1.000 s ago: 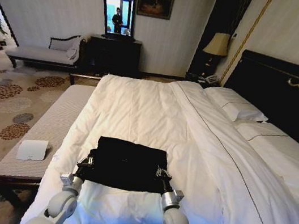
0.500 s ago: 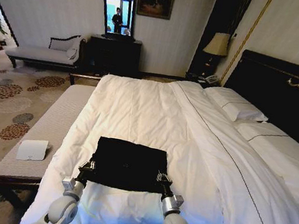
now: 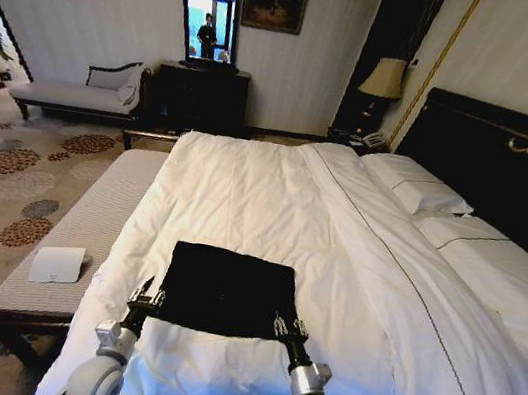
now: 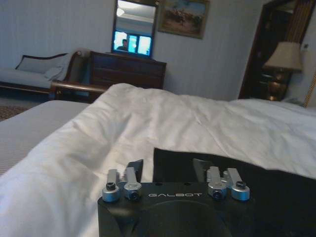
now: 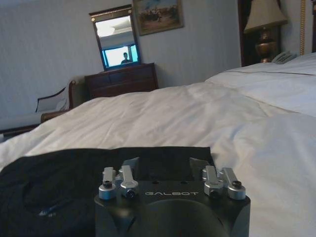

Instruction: Fold the clothes on the bed.

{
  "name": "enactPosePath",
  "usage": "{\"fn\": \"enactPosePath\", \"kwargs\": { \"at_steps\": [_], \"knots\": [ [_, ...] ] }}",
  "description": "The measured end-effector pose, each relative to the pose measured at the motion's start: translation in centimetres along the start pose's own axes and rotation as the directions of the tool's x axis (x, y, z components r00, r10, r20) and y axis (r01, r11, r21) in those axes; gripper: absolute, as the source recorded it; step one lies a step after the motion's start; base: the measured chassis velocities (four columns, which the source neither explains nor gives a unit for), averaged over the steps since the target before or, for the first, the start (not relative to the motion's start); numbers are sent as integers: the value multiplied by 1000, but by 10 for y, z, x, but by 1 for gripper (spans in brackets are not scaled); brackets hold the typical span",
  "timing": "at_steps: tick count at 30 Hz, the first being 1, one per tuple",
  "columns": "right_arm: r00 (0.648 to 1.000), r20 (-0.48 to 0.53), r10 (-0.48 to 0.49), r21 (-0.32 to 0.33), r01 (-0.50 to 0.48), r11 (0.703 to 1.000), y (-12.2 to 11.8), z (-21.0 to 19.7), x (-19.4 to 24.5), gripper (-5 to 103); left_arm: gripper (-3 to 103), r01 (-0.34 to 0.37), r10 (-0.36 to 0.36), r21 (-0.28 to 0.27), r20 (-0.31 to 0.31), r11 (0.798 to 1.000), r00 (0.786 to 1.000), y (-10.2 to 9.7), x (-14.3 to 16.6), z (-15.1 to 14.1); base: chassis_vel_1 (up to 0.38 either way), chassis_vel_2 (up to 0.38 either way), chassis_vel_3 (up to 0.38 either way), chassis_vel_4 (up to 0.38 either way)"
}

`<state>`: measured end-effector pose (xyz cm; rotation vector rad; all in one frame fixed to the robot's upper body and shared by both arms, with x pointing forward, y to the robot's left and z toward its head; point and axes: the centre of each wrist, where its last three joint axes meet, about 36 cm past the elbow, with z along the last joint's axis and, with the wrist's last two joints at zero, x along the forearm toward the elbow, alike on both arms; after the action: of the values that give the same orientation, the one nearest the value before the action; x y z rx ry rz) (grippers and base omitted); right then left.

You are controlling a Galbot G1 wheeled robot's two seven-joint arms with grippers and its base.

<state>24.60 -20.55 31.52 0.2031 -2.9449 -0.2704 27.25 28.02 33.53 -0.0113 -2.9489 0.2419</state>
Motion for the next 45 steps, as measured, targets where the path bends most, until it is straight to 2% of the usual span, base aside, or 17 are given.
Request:
{"fn": "enactPosePath", "kwargs": {
  "at_steps": [3,4,7,8,9,12,15,18,21,22,23,25,26,30,38,41,45],
  "knots": [
    [1000,14,9,-26,-9,1000,-2,-7,-1,69,74,11,-11,22,6,1000,1000,4,-5,-6,0,0,0,0],
    [1000,14,9,-26,-9,1000,-2,-7,-1,69,74,11,-11,22,6,1000,1000,4,-5,-6,0,0,0,0],
    [1000,5,24,-103,-24,994,-8,-22,-10,85,89,20,-20,46,11,999,1000,10,-19,-15,0,0,0,0],
    [1000,-4,27,-126,-27,992,-11,-27,-14,91,89,24,-25,56,10,998,1000,12,-24,-17,0,0,0,0],
    [999,-15,29,-149,-31,988,-15,-33,-19,96,94,28,-28,65,5,997,1000,14,-30,-20,0,0,0,0],
    [999,-42,30,-183,-37,982,-23,-43,-27,99,100,32,-32,74,-1,997,999,16,-40,-21,0,0,0,0],
    [996,-92,21,-250,-43,967,-37,-59,-45,100,100,31,-30,65,-15,997,999,20,-57,-18,0,0,0,0],
    [993,-118,16,-286,-49,957,-45,-65,-56,100,100,40,-39,61,-24,997,999,22,-66,-17,0,0,0,0],
    [981,-192,4,-374,-77,924,-64,-81,-87,100,100,49,-47,56,-37,997,998,29,-95,-20,0,0,0,0],
    [981,-192,4,-374,-77,924,-64,-81,-87,100,100,49,-47,56,-37,997,998,29,-95,-20,0,0,0,0],
    [978,-207,-5,-406,-82,910,-68,-86,-97,100,100,45,-42,56,-41,997,998,31,-102,-22,0,0,0,0],
    [973,-229,-36,-490,-84,867,-77,-96,-122,100,100,29,-26,51,-45,998,999,33,-113,-25,0,0,0,0],
    [973,-229,-36,-490,-84,867,-77,-96,-122,100,100,29,-26,51,-45,998,999,33,-113,-25,0,0,0,0],
    [960,-257,-107,-611,-76,788,-96,-106,-172,100,100,0,7,73,-86,997,996,28,-123,-29,0,0,0,0],
    [942,-312,-125,-625,-104,774,-121,-85,-214,100,100,-29,39,104,-95,994,995,23,-121,-30,0,0,0,0],
    [937,-333,-106,-600,-124,790,-133,-76,-229,100,100,-32,43,110,-98,993,994,23,-121,-29,0,0,0,0],
    [936,-341,-86,-587,-140,798,-142,-72,-238,100,100,-39,50,113,-98,993,994,22,-120,-30,0,0,0,0]
  ]
}}
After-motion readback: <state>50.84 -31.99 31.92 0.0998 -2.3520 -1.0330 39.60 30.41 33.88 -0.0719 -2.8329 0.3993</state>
